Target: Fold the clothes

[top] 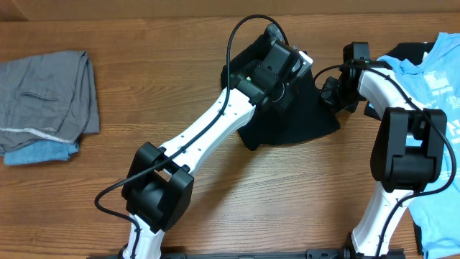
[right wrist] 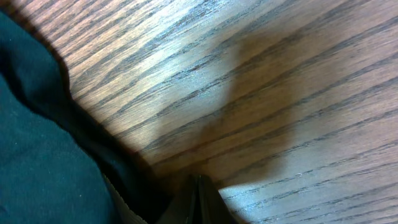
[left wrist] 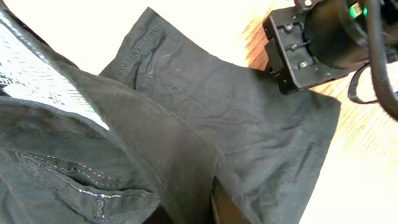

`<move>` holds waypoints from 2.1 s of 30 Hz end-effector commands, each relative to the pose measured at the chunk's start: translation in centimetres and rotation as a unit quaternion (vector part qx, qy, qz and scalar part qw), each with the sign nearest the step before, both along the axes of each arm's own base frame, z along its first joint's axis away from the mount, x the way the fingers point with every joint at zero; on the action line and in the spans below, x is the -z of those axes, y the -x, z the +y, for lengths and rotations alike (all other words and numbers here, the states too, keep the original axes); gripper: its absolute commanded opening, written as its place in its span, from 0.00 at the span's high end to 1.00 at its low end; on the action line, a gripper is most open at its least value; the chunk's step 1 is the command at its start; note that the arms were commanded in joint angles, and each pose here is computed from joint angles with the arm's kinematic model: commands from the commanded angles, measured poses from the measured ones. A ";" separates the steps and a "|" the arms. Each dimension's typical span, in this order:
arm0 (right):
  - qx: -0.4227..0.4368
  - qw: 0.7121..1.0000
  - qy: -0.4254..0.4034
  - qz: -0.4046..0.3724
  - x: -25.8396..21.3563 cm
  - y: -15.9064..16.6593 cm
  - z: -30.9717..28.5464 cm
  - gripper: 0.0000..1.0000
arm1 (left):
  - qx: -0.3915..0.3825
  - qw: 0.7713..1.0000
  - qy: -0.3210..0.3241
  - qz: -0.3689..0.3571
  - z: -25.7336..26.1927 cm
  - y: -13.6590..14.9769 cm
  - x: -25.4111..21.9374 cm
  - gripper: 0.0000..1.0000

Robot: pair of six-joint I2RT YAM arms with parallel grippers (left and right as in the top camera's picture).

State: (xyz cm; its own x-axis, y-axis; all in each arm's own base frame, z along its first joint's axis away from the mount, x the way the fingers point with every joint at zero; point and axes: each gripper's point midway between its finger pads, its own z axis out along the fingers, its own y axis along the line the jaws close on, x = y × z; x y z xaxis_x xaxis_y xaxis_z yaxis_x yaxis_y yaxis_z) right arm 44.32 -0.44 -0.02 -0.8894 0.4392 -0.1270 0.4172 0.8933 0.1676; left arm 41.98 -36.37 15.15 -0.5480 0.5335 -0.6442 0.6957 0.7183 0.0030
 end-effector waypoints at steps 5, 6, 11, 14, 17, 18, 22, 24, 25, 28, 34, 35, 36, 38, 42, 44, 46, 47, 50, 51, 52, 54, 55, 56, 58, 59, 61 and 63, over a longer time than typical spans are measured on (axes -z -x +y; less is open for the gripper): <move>0.001 0.999 -0.006 0.052 2.8 2.6 0.5 0.96 | 0.012 0.999 0.044 0.000 -1.7 0.1 -1.6 0.87; 0.001 0.999 -0.006 0.053 2.8 2.6 0.5 0.96 | 0.014 0.999 0.046 0.001 -1.9 0.1 -1.4 0.87; 0.001 0.998 -0.006 0.055 2.9 2.7 0.5 0.96 | 0.011 0.999 0.046 0.007 -2.6 -0.6 0.6 0.91; 0.001 0.998 -0.006 0.055 2.9 2.7 0.5 0.96 | 0.006 0.998 0.067 0.016 -3.4 -0.9 1.3 0.91; 0.003 0.999 0.007 0.054 2.9 2.7 -0.1 0.96 | -0.005 0.997 0.069 0.013 -3.2 -1.2 0.9 0.92; 0.006 0.999 0.010 0.051 2.8 2.5 -0.4 0.96 | -0.024 0.998 0.065 0.012 -2.5 -1.6 0.4 0.92; 0.026 0.999 0.012 0.016 -0.8 1.0 -3.2 0.96 | -0.208 0.977 0.035 0.032 5.8 -4.1 -2.0 0.94; 0.037 0.999 -0.001 -0.015 -4.0 0.4 -4.5 0.96 | -0.289 0.954 0.037 0.066 11.2 -5.0 -2.5 0.83; 0.036 0.999 -0.019 -0.030 -5.2 0.3 -4.5 0.96 | -0.315 0.945 0.036 0.078 13.2 -5.3 -2.4 0.76; -0.084 0.983 -0.118 -0.114 -9.5 -0.7 -1.5 0.75 | -0.370 0.919 0.035 0.136 19.3 -5.6 -1.0 0.27; -0.136 0.963 -0.145 -0.180 -12.7 -2.8 0.1 0.58 | -0.422 0.882 0.065 0.199 26.5 -5.8 -0.1 0.00; -0.153 0.948 -0.181 -0.212 -14.6 -3.5 1.3 0.54 | -0.432 0.877 0.068 0.198 27.5 -6.0 -0.1 0.00; -0.169 0.940 -0.185 -0.232 -15.6 -4.1 1.6 0.54 | -0.438 0.874 0.069 0.197 28.2 -6.2 -0.1 0.00; -0.189 0.934 -0.174 -0.248 -15.9 -4.6 2.2 0.54 | -0.448 0.870 0.070 0.196 29.2 -6.3 -0.1 0.00; -0.252 0.931 -0.129 -0.231 -14.2 -4.4 4.8 0.54 | -0.455 0.866 0.072 0.195 30.0 -6.4 -0.1 0.00; -0.278 0.937 -0.082 -0.195 -11.8 -3.8 5.6 0.54 | -0.455 0.866 0.072 0.195 30.0 -6.4 -0.1 0.00; -0.306 0.934 -0.076 -0.166 -10.2 -2.8 6.9 0.55 | -0.455 0.866 0.072 0.195 30.0 -6.4 -0.1 0.00; -0.311 0.937 -0.065 -0.144 -9.2 -2.2 7.0 0.66 | -0.455 0.866 0.072 0.195 30.0 -6.4 -0.1 0.00; -0.283 0.953 -0.017 -0.103 -8.1 -1.6 5.4 0.81 | -0.454 0.866 0.072 0.195 30.0 -6.4 -0.1 0.00; -0.259 0.961 -0.005 -0.095 -8.0 -1.5 4.5 0.80 | -0.454 0.866 0.072 0.195 29.9 -6.4 -0.1 0.00; -0.250 0.964 -0.006 -0.086 -7.9 -1.2 4.0 0.80 | -0.454 0.866 0.072 0.196 30.0 -6.4 -0.1 0.00; -0.246 0.967 -0.010 -0.070 -7.6 -0.5 3.6 0.78 | -0.454 0.866 0.072 0.195 30.0 -6.4 -0.1 0.00; -0.249 0.966 -0.011 -0.066 -7.5 -0.3 3.6 0.78 | -0.454 0.866 0.072 0.195 30.0 -6.4 -0.1 0.00; -0.252 0.965 -0.011 -0.067 -7.5 -0.3 3.6 0.77 | -0.454 0.866 0.072 0.195 30.0 -6.4 -0.1 0.00; -0.252 0.965 -0.008 -0.075 -7.7 -0.7 3.6 0.75 | -0.454 0.866 0.072 0.195 30.0 -6.4 -0.1 0.00; -0.236 0.969 -0.011 -0.077 -7.7 -0.9 3.6 0.75 | -0.454 0.866 0.072 0.195 29.9 -6.4 -0.1 0.00; -0.198 0.977 -0.018 -0.071 -7.7 -0.9 3.2 0.69 | -0.454 0.866 0.072 0.195 29.9 -6.4 -0.1 0.00; -0.155 0.986 -0.028 -0.062 -7.6 -0.8 2.6 0.60 | -0.454 0.866 0.072 0.195 30.0 -6.4 -0.1 0.00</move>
